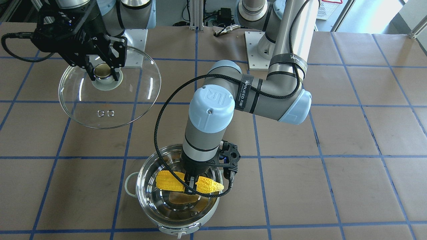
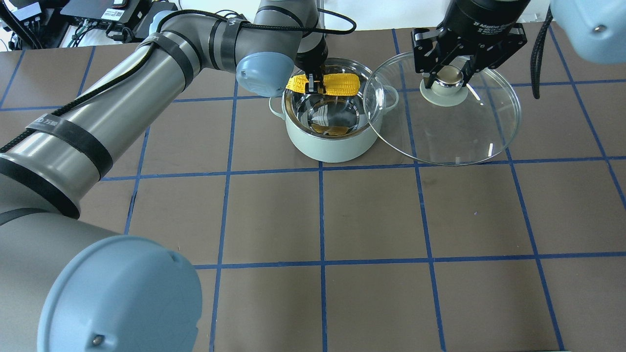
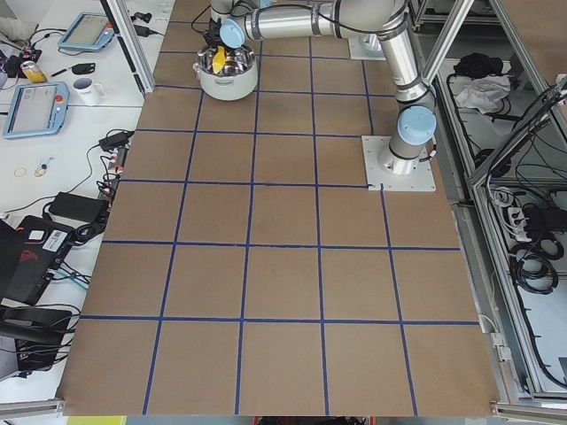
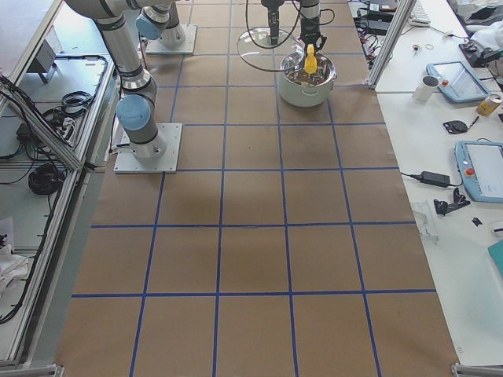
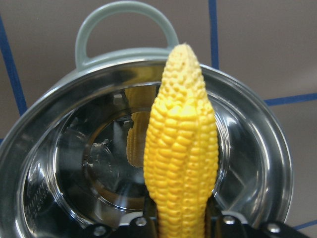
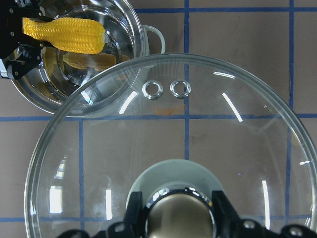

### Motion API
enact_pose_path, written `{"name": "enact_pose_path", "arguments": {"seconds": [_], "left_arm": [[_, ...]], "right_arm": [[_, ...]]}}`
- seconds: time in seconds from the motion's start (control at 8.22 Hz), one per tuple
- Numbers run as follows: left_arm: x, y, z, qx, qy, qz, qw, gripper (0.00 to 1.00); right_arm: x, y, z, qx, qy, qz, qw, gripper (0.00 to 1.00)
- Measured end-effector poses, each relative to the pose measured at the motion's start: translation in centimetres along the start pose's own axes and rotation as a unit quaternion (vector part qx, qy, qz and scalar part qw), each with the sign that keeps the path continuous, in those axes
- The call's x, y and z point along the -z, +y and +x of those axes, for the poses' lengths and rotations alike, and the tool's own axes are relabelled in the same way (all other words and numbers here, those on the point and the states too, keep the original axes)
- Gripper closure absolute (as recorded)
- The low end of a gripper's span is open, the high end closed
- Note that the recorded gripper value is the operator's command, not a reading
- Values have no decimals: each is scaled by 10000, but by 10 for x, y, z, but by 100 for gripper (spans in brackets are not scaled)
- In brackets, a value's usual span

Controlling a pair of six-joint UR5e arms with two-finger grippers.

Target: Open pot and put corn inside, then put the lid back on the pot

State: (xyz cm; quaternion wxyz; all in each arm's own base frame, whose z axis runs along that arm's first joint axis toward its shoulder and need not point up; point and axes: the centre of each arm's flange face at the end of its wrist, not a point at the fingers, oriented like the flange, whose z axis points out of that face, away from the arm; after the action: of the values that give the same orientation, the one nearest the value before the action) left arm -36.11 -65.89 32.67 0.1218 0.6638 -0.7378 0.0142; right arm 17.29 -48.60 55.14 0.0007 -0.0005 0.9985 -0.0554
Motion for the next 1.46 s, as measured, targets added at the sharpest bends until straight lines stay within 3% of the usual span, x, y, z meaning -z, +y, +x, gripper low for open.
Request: {"name": "enact_pose_path", "arguments": {"seconds": [0.49,0.61,0.73,0.85,1.46], "left_arm": [[-16,6,-3,98,-90,-6,9999,100],[-19,6,-3,150,-113,-13,9998,96],[-21,7,-3,190,-121,-8,9997,73],[-21,6,-3,205,-121,3,9997,60],[-22,6,-3,358,-115,31,9993,42]], "right_arm": [[-2,0,0,7,-6,-12,10000,91],[-2,0,0,7,-6,-14,10000,91],[-2,0,0,8,-6,-17,10000,91],[-2,0,0,13,-6,-19,10000,91],[-3,0,0,38,-8,-23,10000,92]]}}
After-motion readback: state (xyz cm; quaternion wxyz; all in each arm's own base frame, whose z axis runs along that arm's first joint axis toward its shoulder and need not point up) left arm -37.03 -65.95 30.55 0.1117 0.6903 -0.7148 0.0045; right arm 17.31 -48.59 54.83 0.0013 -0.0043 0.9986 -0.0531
